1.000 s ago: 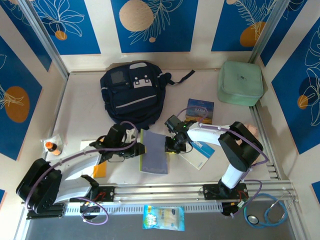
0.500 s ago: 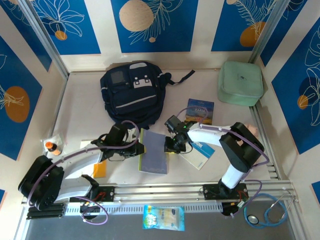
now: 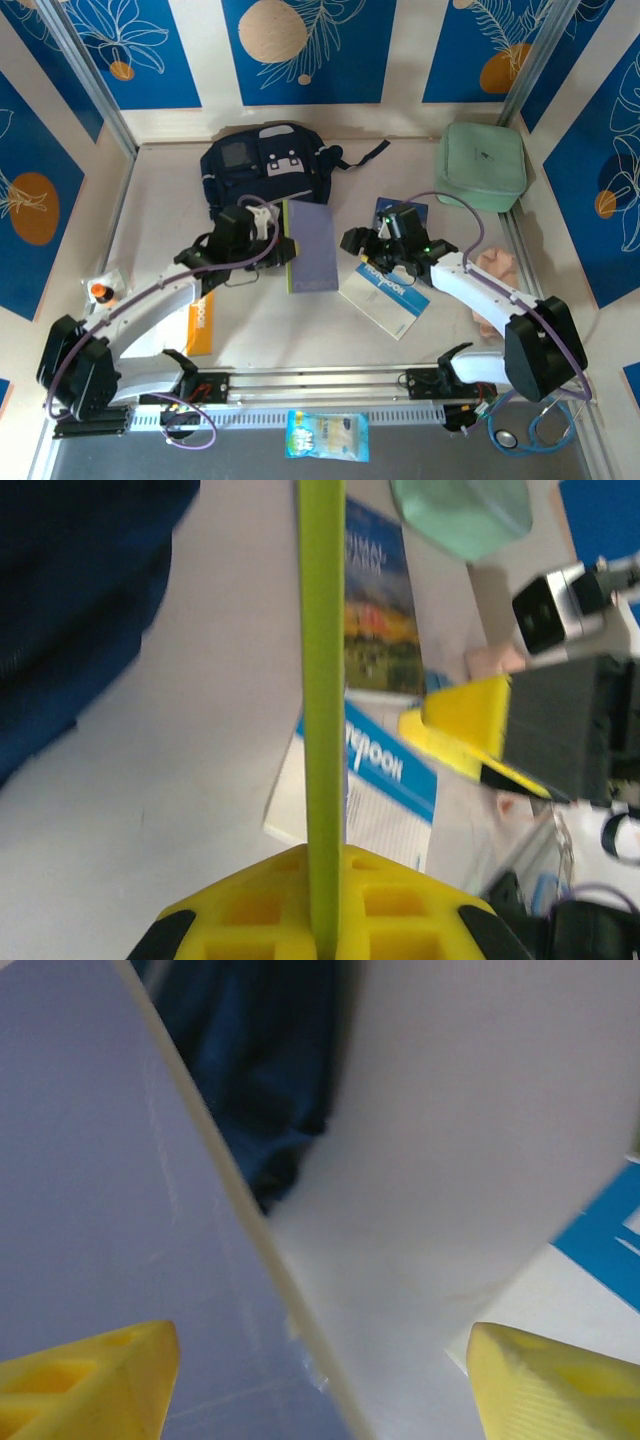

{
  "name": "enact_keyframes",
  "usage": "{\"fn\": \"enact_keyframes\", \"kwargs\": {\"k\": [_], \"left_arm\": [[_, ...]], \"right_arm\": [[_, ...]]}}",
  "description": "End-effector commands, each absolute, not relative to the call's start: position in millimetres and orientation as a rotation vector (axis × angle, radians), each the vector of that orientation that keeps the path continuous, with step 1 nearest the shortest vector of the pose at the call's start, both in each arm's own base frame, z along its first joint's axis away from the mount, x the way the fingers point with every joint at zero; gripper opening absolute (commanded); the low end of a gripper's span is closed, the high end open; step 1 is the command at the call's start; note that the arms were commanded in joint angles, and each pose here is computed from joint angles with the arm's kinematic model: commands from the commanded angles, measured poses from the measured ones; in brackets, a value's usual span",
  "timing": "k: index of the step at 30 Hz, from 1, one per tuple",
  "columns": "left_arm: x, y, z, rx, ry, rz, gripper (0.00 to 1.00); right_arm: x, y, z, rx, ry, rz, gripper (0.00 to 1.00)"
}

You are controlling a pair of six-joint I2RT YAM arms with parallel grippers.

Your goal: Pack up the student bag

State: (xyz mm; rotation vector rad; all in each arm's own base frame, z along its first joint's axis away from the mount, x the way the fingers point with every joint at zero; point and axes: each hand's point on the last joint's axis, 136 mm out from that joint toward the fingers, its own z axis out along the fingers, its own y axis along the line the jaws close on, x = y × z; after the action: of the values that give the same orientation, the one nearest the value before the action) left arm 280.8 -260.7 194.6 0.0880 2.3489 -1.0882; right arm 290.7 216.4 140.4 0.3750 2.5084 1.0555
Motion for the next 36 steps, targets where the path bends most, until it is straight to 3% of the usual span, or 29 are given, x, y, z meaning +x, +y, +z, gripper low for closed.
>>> {"fn": "enact_keyframes", "kwargs": {"k": [1,10,21,29,36], "left_arm": [[329,-268,241,0.053,2.16,-1.063,0.0],[388,-282,299,-0.221,1.85,-1.242,0.0],[384,-290,322,-0.384,1.733,-1.47,0.0],[379,-285,320,-0.392,1.724,-1.467,0.0],[375,-277,302,-0.417,1.766,-1.426,0.0]], "right_arm": [[301,225,164,0.477,2.386,1.284,0.8],[319,244,207,0.56,2.14,1.61,0.84],[335,256,235,0.572,1.953,1.753,0.83],[346,279,252,0.533,1.806,1.952,0.65],[346,275,240,0.575,1.837,1.865,0.48]]}}
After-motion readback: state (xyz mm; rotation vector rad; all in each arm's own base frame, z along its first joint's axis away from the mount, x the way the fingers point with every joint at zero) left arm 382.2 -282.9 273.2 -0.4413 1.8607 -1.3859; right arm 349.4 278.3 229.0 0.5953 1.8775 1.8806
